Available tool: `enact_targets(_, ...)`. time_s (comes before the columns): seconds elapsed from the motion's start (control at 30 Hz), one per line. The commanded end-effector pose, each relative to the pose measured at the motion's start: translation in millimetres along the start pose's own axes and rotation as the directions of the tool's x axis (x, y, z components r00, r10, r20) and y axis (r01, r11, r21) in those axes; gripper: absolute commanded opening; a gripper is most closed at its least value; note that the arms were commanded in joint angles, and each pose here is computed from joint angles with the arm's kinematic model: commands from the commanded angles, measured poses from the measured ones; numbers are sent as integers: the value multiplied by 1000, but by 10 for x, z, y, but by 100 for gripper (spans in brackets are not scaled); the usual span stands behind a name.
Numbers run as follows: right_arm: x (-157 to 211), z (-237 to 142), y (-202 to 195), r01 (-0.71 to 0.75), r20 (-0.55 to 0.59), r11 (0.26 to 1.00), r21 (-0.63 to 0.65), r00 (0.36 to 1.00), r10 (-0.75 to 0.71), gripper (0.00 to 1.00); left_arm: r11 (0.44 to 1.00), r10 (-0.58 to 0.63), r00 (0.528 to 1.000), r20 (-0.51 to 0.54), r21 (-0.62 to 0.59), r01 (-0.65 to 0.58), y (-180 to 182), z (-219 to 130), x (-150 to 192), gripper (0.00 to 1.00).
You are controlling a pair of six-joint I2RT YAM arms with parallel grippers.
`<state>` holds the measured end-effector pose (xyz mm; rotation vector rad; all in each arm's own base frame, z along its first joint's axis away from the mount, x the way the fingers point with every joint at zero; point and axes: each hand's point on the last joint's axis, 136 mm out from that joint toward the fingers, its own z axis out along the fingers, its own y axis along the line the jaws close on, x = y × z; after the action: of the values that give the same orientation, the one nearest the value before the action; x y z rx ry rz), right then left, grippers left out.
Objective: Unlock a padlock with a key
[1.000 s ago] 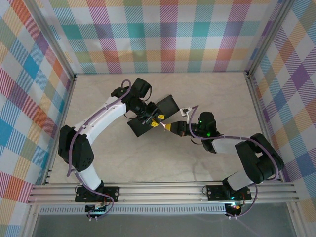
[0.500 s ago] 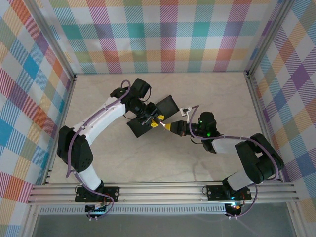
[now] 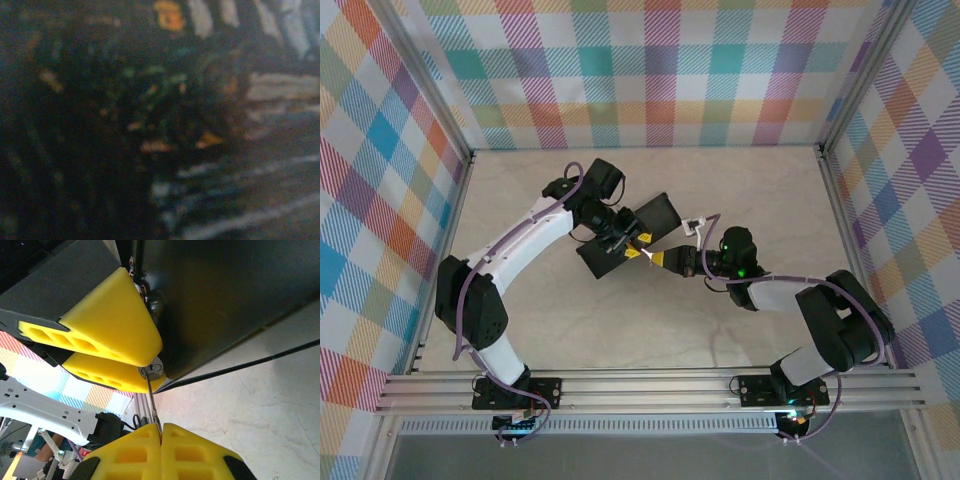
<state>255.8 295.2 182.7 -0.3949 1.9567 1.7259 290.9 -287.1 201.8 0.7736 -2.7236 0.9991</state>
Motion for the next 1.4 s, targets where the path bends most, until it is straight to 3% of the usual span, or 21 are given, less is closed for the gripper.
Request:
enact_targets(0.0, -154, 64, 107, 77, 30, 997, -29, 997, -77, 2, 991, 85, 996, -1, 106, -85, -202, -279, 149, 0)
enact_targets(0.6, -172, 8, 330, 186, 43, 979, -84, 982, -183, 2, 992, 82, 997, 1, 97, -81, -176, -303, 153, 0)
enact_targets(1.37, -56, -12, 142, 197, -2, 980, 0, 980, -197, 2, 992, 61, 998, 7, 108, -61, -153, -348, 117, 0)
